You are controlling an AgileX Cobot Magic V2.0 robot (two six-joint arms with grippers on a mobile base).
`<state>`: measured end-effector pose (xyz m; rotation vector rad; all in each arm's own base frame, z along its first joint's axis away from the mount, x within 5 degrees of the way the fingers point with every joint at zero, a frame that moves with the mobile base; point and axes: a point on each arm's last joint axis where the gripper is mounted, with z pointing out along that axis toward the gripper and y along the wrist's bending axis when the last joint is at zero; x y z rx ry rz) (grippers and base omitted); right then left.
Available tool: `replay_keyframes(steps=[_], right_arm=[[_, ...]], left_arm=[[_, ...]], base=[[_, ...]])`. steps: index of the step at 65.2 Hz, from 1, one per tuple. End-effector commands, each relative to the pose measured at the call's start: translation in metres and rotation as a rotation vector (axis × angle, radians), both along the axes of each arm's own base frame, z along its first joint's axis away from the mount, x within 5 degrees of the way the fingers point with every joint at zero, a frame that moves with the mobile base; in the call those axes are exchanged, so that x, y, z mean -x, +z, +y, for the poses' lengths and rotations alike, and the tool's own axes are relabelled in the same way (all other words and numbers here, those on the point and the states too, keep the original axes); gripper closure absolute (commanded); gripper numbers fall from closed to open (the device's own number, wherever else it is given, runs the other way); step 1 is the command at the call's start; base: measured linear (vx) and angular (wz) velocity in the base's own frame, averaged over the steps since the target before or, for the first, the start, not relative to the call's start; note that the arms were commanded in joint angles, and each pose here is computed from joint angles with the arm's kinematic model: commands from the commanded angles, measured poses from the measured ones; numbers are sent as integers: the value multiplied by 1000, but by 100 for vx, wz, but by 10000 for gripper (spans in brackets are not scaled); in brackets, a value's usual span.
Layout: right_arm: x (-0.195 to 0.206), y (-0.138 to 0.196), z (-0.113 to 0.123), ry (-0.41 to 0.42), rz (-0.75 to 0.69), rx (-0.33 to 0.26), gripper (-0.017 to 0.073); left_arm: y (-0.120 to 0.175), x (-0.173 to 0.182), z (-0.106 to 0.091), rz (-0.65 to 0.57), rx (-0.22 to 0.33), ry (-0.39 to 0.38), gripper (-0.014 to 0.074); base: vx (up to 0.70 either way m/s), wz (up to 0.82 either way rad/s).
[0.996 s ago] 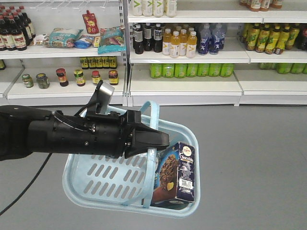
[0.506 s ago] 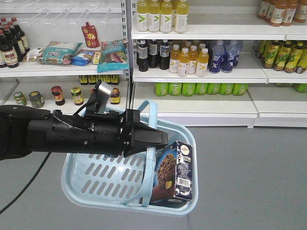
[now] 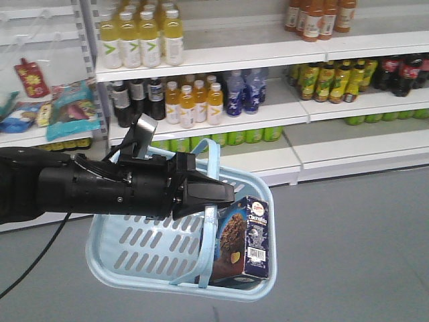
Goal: Left arm holds basket, right arm returns cookies
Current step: 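Keep holding the basket with the left gripper while turning along the aisle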
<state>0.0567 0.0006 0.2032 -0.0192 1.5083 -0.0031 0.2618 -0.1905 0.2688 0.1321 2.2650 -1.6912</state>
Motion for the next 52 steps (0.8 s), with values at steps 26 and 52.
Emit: replay_keyframes(steps=[26,52], right_arm=[[1,2,1,10,-71,9,570],[1,2,1,10,-71,9,570]], left_arm=[[34,6,-1,-40,156,-2,599],[34,5,-1,-40,154,0,599]], base=[[29,-69],[22,-80]])
